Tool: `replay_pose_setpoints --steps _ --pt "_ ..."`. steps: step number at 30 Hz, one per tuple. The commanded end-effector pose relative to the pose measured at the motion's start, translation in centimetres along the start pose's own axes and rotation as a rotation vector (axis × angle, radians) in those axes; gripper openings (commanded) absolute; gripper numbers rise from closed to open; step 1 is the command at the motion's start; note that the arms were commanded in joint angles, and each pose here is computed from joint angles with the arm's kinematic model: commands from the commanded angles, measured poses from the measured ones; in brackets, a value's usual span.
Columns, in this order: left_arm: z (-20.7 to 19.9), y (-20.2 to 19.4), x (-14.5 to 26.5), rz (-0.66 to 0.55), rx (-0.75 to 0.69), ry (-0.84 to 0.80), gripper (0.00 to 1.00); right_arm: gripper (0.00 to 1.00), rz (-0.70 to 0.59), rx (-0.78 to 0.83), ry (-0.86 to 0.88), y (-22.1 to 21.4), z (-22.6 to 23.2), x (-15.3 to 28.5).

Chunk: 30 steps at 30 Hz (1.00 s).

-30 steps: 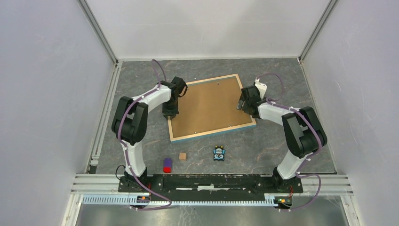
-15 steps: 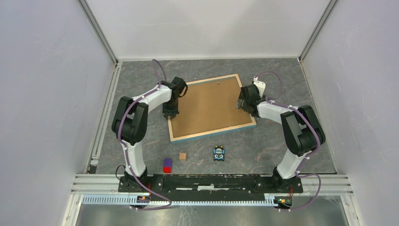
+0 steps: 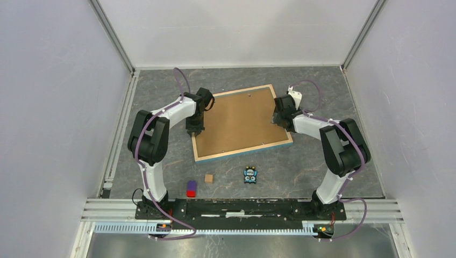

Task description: Put the photo into the frame

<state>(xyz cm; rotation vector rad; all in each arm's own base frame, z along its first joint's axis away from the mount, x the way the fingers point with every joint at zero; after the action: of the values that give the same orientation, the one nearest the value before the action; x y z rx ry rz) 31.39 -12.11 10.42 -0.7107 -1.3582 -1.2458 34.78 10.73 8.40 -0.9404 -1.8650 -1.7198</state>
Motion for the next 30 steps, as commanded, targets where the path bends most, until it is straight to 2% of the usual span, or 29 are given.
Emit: replay_pose_setpoints --steps 1,18,30 --pt "0.7 0.7 0.4 -0.028 -0.064 0.039 0.04 0.65 0.071 0.084 0.013 -1.5 -0.7 0.7" --pt "0.8 0.8 0.6 -0.035 -0.060 0.035 0.04 0.55 0.058 0.120 0.080 -1.8 -1.8 -0.2" --pt "0.8 0.8 0.5 -0.030 -0.059 0.032 0.04 0.42 0.058 0.159 0.131 -2.0 -1.8 -0.9"
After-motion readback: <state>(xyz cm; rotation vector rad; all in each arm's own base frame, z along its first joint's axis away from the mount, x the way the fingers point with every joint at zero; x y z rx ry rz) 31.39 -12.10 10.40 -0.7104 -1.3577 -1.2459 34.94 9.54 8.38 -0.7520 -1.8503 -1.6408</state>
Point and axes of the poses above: each gripper's point midway between its finger pads, its own x axis back along the fingers, its own z axis along the line the jaws close on, y = z × x, the point moved 8 cm from there along x, back along the fingers, and after that the axes turned 15 degrees about x, right-handed, at the moved point
